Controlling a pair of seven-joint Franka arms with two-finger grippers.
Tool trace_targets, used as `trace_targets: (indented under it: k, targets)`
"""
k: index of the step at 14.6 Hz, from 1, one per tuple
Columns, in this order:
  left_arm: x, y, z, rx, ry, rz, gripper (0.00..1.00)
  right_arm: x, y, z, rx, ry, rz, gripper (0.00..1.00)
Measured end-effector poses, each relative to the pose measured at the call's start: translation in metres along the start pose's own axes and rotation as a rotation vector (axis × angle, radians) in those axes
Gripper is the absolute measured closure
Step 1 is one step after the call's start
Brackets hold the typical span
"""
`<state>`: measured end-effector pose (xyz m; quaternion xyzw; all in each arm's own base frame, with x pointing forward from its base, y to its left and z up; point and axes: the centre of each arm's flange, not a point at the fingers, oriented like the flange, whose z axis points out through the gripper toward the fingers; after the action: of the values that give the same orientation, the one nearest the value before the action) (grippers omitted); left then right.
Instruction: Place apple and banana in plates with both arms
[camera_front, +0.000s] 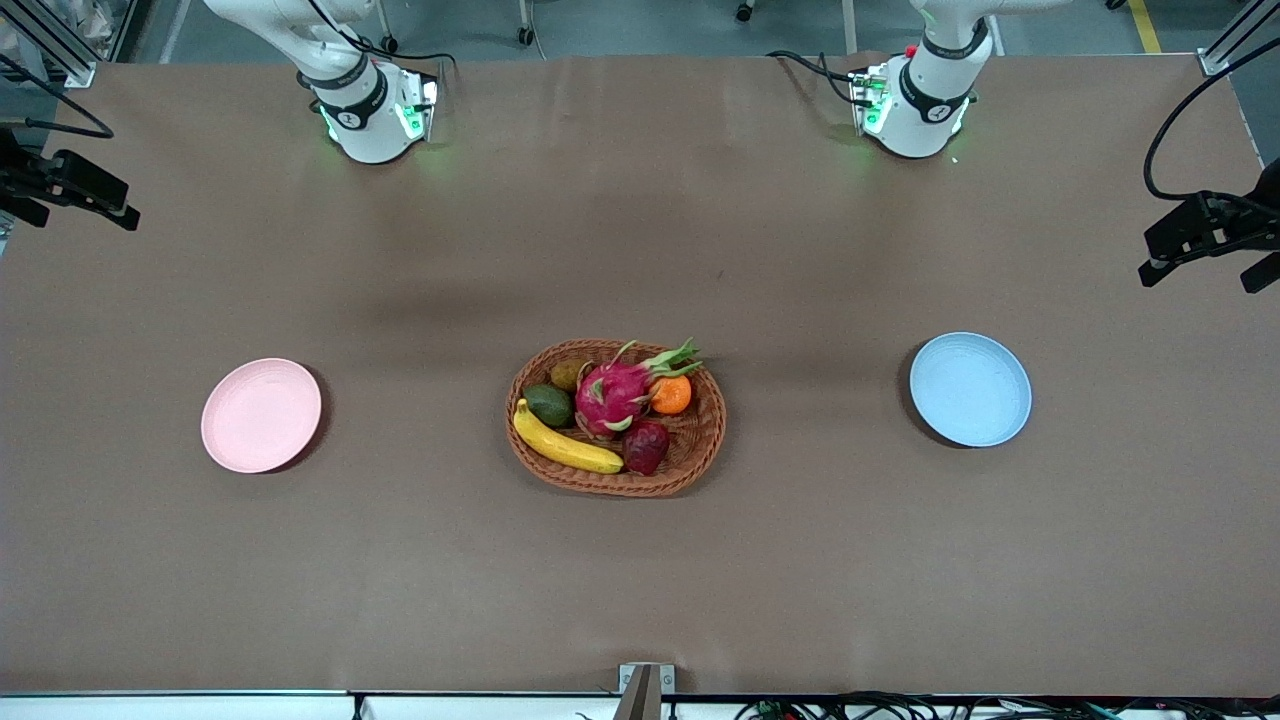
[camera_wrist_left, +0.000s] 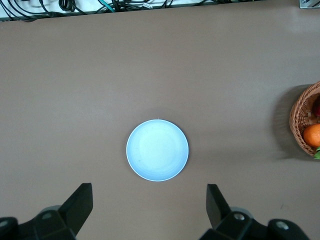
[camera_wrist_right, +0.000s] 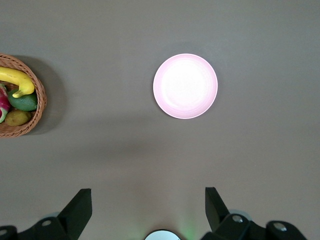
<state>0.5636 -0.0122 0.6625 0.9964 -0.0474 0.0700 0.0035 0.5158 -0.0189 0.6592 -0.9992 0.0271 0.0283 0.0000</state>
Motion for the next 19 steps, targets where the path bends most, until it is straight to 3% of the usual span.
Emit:
trace_targets:
  k: [7, 13, 19]
  targets:
    - [-0.002, -0.003, 0.003, -0.001, -0.025, -0.005, 0.0, 0.0, -0.002, 0.0, 0.001, 0.0, -0.002, 0.0]
    - [0.001, 0.006, 0.032, -0.01, -0.101, 0.011, 0.0, 0.0, -0.002, -0.002, 0.001, 0.004, 0.0, 0.0]
    - [0.023, 0.018, 0.101, -0.025, -0.199, 0.036, 0.0, 0.032, 0.009, 0.044, -0.001, -0.069, 0.021, 0.0]
